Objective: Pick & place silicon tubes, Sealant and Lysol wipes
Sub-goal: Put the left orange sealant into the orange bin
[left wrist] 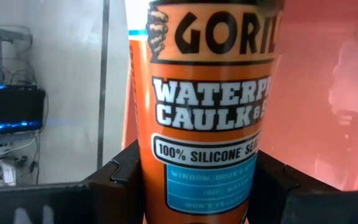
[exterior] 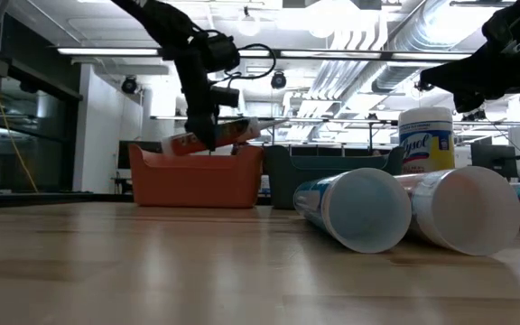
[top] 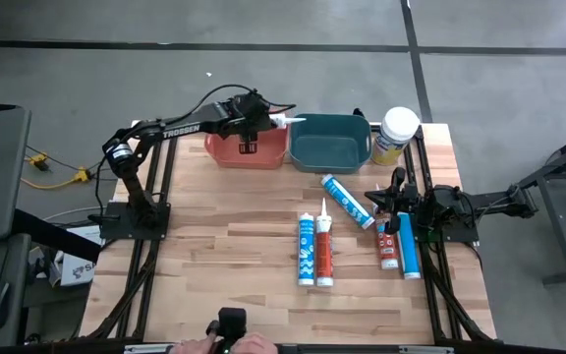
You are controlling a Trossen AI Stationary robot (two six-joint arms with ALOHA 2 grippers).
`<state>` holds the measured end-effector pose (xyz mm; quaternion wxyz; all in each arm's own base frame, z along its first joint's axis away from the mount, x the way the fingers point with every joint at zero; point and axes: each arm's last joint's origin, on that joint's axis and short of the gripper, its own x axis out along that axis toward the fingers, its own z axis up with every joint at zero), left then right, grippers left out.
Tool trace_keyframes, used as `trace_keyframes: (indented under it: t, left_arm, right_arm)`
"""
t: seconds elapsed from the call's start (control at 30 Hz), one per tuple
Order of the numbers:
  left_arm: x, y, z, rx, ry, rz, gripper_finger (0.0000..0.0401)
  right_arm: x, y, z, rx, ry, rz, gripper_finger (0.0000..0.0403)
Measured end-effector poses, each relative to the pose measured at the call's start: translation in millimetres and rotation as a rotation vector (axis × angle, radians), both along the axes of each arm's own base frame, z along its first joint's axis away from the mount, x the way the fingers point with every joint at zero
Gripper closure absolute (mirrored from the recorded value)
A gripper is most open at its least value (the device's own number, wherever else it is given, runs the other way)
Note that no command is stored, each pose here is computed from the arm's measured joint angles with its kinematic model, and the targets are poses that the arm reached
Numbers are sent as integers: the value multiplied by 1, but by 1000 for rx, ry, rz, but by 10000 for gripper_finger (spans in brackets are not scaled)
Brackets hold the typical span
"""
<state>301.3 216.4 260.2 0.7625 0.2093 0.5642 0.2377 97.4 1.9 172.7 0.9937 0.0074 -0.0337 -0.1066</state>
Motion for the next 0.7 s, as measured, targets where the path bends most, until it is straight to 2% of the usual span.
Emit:
trace_keyframes:
  t: [0.27, 0.7]
  left_arm:
    - [-10, 9, -17, -33, -5, -1, 225]
    - [-19, 17, -27, -56, -11, 2, 226]
  right_arm:
    - [0, 0, 0, 0, 0, 0, 402]
    - [0, 0, 0, 0, 0, 0, 402]
